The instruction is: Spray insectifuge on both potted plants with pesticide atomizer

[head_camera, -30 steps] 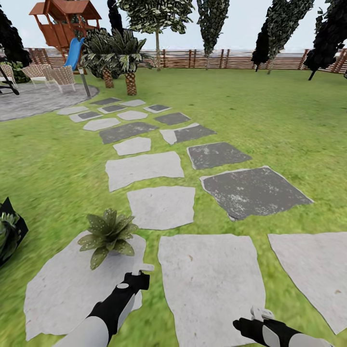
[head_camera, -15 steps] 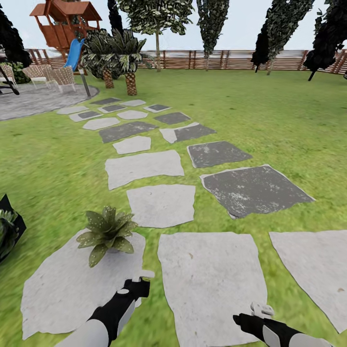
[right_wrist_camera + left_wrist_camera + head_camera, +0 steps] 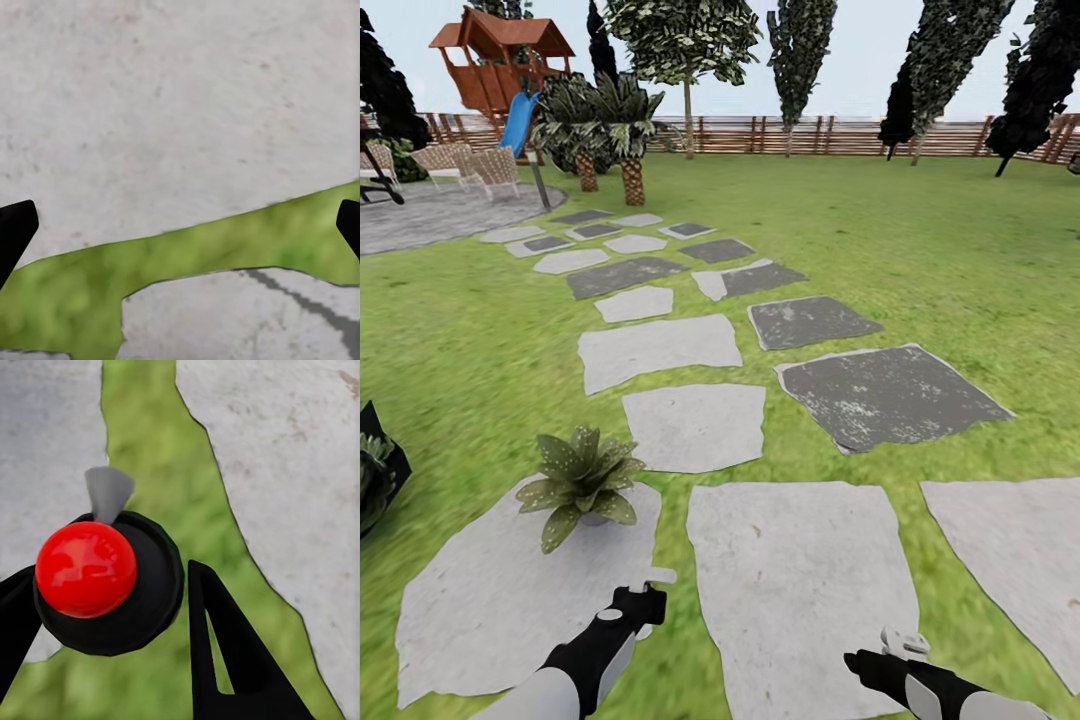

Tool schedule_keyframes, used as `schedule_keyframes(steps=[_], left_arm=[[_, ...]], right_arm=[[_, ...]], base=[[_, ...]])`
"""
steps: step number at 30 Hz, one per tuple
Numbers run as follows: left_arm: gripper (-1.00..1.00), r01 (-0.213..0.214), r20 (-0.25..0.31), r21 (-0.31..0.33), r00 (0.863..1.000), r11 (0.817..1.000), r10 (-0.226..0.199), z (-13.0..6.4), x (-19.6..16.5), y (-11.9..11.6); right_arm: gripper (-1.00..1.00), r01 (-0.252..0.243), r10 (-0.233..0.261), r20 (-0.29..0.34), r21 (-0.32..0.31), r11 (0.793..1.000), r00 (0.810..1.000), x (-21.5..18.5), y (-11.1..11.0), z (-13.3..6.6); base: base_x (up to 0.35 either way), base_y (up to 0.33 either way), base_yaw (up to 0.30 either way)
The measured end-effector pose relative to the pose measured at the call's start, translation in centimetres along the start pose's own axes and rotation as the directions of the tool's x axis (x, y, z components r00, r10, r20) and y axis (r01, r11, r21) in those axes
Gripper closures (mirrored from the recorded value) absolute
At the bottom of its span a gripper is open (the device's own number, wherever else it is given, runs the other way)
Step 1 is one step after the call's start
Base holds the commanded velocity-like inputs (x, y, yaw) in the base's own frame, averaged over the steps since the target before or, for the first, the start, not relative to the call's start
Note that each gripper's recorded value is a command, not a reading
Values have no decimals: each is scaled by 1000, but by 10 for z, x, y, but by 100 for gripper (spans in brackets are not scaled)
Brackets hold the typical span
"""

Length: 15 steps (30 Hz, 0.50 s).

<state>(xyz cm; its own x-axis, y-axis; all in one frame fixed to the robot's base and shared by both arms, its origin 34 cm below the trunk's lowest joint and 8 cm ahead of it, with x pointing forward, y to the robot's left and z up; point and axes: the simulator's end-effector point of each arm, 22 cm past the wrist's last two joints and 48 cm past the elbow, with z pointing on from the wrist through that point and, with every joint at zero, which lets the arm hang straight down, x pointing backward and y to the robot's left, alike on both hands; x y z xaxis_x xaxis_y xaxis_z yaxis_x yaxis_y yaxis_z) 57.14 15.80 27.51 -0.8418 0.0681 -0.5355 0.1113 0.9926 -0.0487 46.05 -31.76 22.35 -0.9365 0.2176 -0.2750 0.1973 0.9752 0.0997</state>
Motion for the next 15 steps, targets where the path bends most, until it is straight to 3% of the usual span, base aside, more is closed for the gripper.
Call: schedule_keyframes(steps=[15], left_arm=[[100, -3, 27, 2, 1000, 1000, 2, 18, 11, -1]], right_arm=[[-100, -1, 1, 26, -7, 1000, 1000, 6, -2, 24]], base=[[0, 0, 0]])
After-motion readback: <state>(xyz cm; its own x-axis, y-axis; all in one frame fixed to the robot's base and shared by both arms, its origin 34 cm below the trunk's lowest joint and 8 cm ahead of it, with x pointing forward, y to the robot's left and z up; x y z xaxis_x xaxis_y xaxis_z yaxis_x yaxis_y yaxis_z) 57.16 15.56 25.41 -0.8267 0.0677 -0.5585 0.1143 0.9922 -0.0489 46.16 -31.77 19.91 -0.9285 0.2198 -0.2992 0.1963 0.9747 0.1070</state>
